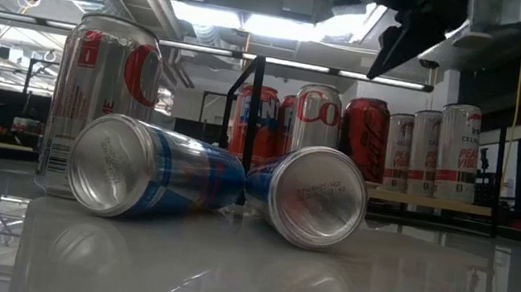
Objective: Place canned beverage on shelf
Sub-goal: Put the white soda can on the shelf
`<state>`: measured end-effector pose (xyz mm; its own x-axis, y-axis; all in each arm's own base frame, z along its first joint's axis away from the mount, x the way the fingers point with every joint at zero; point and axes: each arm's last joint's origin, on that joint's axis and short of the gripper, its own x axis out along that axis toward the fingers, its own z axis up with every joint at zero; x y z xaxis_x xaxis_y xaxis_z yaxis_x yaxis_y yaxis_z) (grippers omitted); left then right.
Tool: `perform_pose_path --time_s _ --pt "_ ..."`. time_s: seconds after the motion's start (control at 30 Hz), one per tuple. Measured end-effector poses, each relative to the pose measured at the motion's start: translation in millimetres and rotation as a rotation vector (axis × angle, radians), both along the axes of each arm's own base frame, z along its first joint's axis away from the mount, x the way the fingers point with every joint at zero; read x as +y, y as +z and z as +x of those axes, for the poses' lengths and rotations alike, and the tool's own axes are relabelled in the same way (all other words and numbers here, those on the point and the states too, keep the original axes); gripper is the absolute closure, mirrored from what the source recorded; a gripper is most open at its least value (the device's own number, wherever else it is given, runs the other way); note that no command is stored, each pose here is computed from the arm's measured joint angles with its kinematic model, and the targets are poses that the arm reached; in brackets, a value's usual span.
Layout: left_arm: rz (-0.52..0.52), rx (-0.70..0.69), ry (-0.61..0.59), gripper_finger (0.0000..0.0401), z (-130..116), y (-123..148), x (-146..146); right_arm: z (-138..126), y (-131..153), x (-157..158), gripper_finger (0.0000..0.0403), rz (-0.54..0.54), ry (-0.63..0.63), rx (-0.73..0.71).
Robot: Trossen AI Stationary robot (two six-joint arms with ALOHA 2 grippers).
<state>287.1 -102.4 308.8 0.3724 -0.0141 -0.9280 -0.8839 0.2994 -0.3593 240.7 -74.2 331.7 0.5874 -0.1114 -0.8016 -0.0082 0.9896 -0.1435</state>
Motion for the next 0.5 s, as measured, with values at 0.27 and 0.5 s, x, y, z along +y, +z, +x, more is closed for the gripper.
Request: perform_pose_path --time_s 0.27,0.5 --pt "-0.02 0.108 0.055 0.0041 13.8 -26.3 -8.2 1.5 2.7 0.1 0.0061 0.008 0.011 -0.026" --pt "-0.036 0.205 0.075 0.0041 22.4 -47.5 -12.9 1.6 2.6 0.5 0.0061 0.02 0.02 -0.029"
